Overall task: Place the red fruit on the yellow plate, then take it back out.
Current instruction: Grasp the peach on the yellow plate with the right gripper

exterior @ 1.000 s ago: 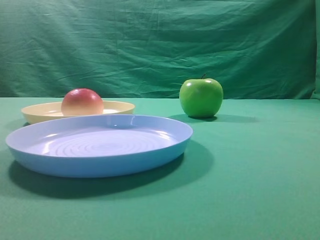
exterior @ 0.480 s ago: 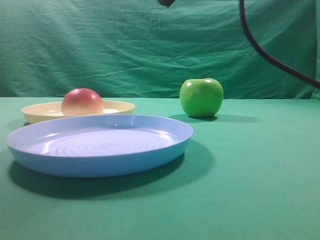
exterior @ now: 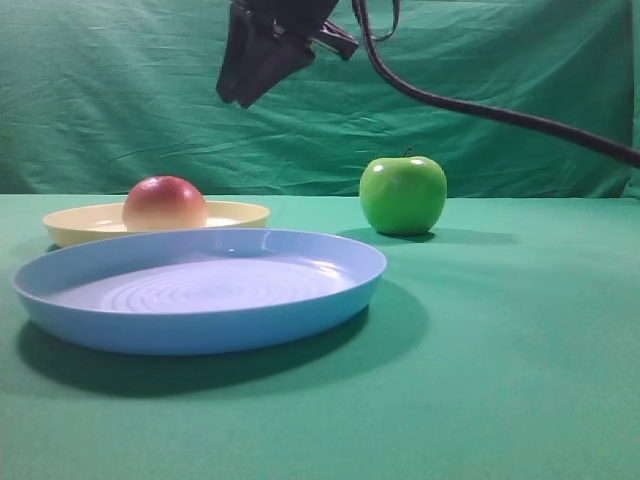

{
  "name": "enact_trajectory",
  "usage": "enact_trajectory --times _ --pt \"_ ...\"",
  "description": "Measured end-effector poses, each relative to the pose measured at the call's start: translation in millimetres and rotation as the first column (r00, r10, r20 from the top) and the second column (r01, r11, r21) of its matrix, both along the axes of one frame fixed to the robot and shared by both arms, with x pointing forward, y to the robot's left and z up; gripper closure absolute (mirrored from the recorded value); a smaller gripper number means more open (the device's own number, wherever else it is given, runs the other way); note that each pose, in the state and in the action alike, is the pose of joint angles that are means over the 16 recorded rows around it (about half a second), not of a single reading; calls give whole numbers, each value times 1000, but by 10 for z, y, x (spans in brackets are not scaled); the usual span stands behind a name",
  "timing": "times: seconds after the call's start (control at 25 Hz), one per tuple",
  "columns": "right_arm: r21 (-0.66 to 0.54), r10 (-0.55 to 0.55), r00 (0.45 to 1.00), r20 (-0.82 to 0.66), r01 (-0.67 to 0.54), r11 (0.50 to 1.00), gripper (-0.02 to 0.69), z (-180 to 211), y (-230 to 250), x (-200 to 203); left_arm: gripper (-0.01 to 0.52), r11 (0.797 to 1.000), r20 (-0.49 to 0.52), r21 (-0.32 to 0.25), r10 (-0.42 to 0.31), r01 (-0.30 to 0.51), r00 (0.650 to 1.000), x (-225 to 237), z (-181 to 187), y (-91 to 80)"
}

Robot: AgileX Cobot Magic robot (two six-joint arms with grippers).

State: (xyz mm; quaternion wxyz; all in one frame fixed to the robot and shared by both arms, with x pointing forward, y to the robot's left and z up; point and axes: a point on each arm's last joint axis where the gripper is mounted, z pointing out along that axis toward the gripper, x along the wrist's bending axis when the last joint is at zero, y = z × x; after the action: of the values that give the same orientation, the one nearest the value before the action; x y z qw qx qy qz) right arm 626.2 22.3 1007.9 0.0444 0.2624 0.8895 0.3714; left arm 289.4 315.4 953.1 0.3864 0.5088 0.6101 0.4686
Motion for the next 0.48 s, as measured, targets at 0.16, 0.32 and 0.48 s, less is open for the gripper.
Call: enact_trajectory --times 0.16,0.32,0.48 --pt "-9 28 1000 7 -28 1000 126 -129 142 -38 514 1000 0 0 0 0 1000 0 0 0" --pt "-26 45 999 19 -45 999 61 -296 257 -64 514 1000 0 0 0 0 1000 0 0 0" --pt "-42 48 998 33 -46 998 44 -474 337 -63 514 1000 0 0 0 0 1000 0 0 0"
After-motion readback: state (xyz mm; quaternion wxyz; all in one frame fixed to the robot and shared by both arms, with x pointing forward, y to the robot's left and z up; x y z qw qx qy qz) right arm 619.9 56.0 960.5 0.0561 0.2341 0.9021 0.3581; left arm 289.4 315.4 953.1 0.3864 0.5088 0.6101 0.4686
